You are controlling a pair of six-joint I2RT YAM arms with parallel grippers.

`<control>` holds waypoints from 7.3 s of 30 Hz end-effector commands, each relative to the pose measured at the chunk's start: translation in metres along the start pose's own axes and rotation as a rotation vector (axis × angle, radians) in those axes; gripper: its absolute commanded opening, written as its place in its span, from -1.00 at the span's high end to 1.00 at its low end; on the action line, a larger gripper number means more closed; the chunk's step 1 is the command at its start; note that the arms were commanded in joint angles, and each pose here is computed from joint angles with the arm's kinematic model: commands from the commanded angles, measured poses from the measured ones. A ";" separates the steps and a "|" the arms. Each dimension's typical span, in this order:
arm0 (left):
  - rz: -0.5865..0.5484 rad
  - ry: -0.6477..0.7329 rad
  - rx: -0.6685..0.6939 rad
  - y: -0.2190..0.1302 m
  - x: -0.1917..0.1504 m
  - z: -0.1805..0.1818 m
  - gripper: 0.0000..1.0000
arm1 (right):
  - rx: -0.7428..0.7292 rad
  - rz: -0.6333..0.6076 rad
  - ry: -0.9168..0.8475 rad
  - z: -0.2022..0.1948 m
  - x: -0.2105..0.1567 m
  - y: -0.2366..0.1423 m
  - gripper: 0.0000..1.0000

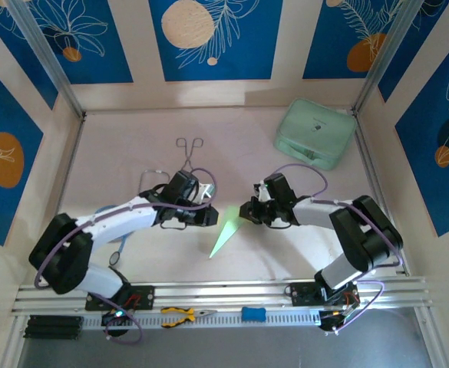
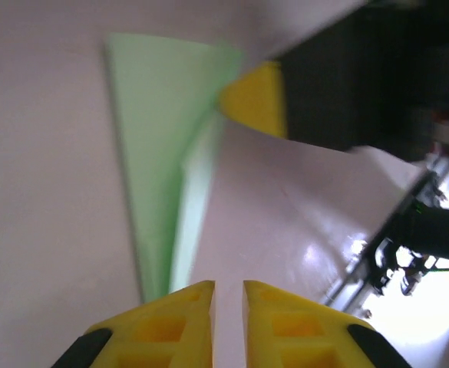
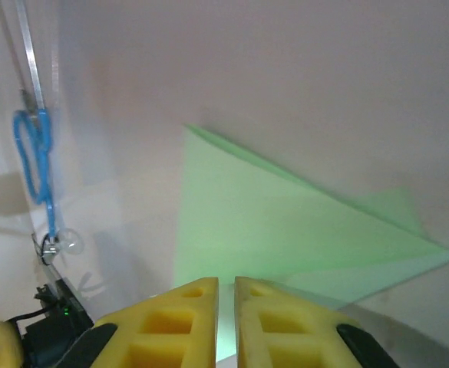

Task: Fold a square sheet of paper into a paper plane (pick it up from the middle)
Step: Turn over a paper plane at the center of the table.

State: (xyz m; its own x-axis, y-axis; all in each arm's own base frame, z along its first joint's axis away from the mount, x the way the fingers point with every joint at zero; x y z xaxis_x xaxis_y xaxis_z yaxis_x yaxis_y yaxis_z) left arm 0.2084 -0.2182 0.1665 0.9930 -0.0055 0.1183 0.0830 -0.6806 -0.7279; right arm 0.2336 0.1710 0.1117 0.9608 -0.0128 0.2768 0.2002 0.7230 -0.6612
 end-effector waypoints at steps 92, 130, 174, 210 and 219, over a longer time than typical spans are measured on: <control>0.000 0.109 0.577 0.026 -0.006 0.005 0.90 | -0.021 -0.099 0.021 0.024 -0.057 -0.027 0.51; 0.055 0.101 0.603 0.047 -0.010 0.012 0.51 | 0.050 -0.114 0.012 0.029 -0.055 -0.026 0.46; -0.074 -0.141 0.787 0.090 -0.020 -0.004 0.07 | 0.075 -0.146 0.004 -0.004 -0.072 -0.070 0.41; -0.210 -0.198 0.685 0.052 -0.010 -0.040 -0.07 | 0.072 -0.184 0.028 -0.003 -0.076 -0.086 0.31; -0.294 -0.180 0.642 0.016 -0.013 -0.049 -0.09 | -0.015 -0.225 -0.004 0.001 -0.066 -0.104 0.27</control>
State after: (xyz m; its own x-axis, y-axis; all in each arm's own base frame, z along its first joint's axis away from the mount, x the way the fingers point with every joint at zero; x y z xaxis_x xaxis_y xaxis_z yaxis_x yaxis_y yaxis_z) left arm 0.1998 -0.2775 0.1647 0.9349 0.2619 0.2394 0.2687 -0.0818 -0.9597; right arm 0.1468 0.1022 0.1490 0.9046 -0.1842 0.3845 0.3889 0.7262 -0.5669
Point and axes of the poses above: each hand's point on the last joint's axis, 136 mm out from that joint toward the fingers, its own y axis out along the fingers, its own z axis along the line the jaws close on, x = y × z, the point moved 10 cm from there along -y, back along the fingers, and after that the axes turned 13 degrees about -y, right-handed, at the moved point
